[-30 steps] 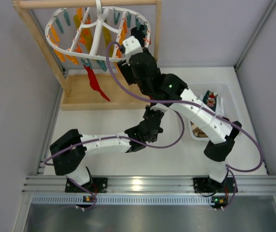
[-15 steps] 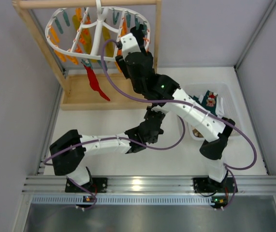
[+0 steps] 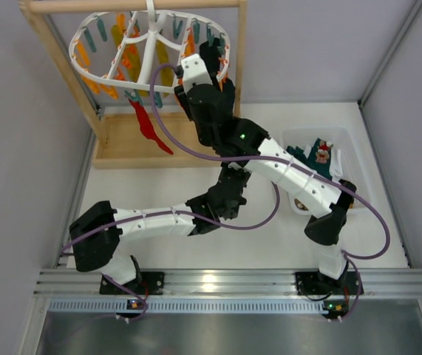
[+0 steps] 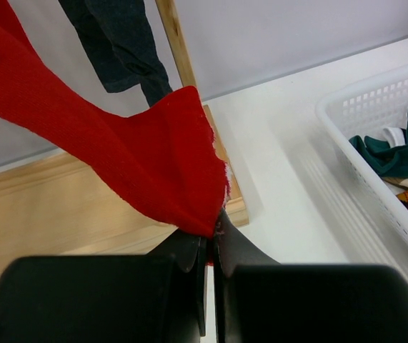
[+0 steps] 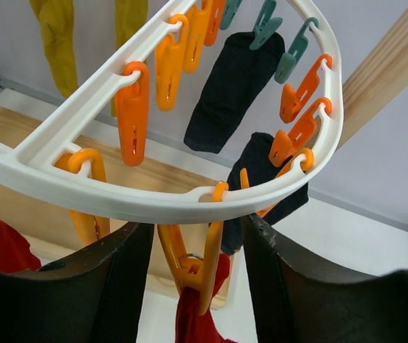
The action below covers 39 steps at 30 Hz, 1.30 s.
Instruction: Remove the socks clipped to the hanger
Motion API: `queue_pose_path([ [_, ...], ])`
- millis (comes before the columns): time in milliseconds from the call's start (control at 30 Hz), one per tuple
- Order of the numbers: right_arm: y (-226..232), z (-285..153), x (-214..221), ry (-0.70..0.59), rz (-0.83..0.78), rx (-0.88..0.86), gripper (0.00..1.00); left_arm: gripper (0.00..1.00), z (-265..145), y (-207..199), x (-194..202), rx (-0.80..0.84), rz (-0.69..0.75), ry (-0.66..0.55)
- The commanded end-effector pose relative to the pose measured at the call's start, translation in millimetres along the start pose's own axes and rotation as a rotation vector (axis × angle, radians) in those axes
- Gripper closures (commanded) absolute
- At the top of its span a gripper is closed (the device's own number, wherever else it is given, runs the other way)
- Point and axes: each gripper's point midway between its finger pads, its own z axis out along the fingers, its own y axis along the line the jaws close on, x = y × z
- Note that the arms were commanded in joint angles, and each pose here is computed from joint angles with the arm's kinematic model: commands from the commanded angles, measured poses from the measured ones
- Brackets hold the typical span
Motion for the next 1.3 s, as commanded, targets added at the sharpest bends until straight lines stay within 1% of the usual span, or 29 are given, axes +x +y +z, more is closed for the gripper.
queue_pose_path([
  [0,6,-2,-11,-0.040,0.026,0.016,0.51,1.00,-5,5,-24,0.006,-0.065,-0.054],
  [67,3,0,-11,-0.043,0.029,0.027,0.56,1.00,-6,6,-24,0.010,-0.071,-0.055],
  [100,3,1,-11,-0.043,0.029,0.030,0.63,1.00,-6,6,-24,0.012,-0.071,-0.056],
  [167,1,-1,-14,-0.049,0.038,0.034,0.71,1.00,-7,7,-24,0.013,-0.074,-0.056],
  [200,0,-2,-16,-0.052,0.041,0.033,0.77,1.00,-7,8,-24,0.011,-0.074,-0.057],
  [267,-2,-5,-20,-0.060,0.052,0.033,0.82,1.00,-8,9,-22,0.007,-0.072,-0.052],
  [367,-1,-12,-24,-0.071,0.068,0.017,0.83,1.00,-10,10,-15,0.005,-0.079,-0.043],
  [400,0,-13,-25,-0.073,0.074,0.013,0.90,1.00,-10,9,-12,0.007,-0.082,-0.039],
  [533,0,-17,-29,-0.080,0.096,-0.004,0.93,1.00,-12,4,9,0.025,-0.097,-0.010],
  [567,1,-17,-29,-0.080,0.102,-0.007,1.00,1.00,-13,2,13,0.029,-0.102,-0.004],
  [800,1,-22,-35,-0.091,0.132,-0.036,1.00,1.00,-20,1,44,0.042,-0.115,0.050],
  [833,2,-21,-33,-0.087,0.129,-0.044,1.00,1.00,-22,3,40,0.051,-0.123,0.046],
  [867,4,-21,-32,-0.086,0.127,-0.062,0.92,1.00,-24,-2,39,0.083,-0.158,0.046],
  [900,9,-22,-31,-0.085,0.128,-0.091,0.78,1.00,-26,-4,38,0.103,-0.186,0.051],
  [933,7,-24,-31,-0.083,0.126,-0.101,0.69,1.00,-31,-5,41,0.137,-0.189,0.066],
  [967,12,-23,-22,-0.066,0.113,-0.119,0.56,1.00,-38,-8,28,0.200,-0.229,0.049],
  [1000,14,-26,-18,-0.057,0.119,-0.131,0.48,1.00,-44,-11,24,0.242,-0.275,0.049],
  [1033,8,-31,-20,-0.057,0.128,-0.137,0.44,1.00,-51,-13,28,0.285,-0.285,0.055],
  [1067,11,-33,-9,-0.033,0.116,-0.148,0.41,1.00,-59,-9,16,0.319,-0.323,0.033],
  [1100,12,-37,-8,-0.031,0.130,-0.169,0.39,1.00,-66,-14,13,0.377,-0.353,0.035],
  [1133,2,-49,-16,-0.049,0.154,-0.180,0.36,1.00,-71,-15,17,0.400,-0.359,0.045],
  [1167,4,-52,-3,-0.026,0.140,-0.195,0.30,1.00,-77,-16,16,0.432,-0.366,0.050],
  [1233,-7,-71,2,-0.017,0.175,-0.234,0.24,1.00,-88,-25,8,0.520,-0.401,0.054],
  [1267,-10,-78,3,-0.014,0.179,-0.253,0.16,1.00,-92,-29,6,0.554,-0.407,0.056],
])
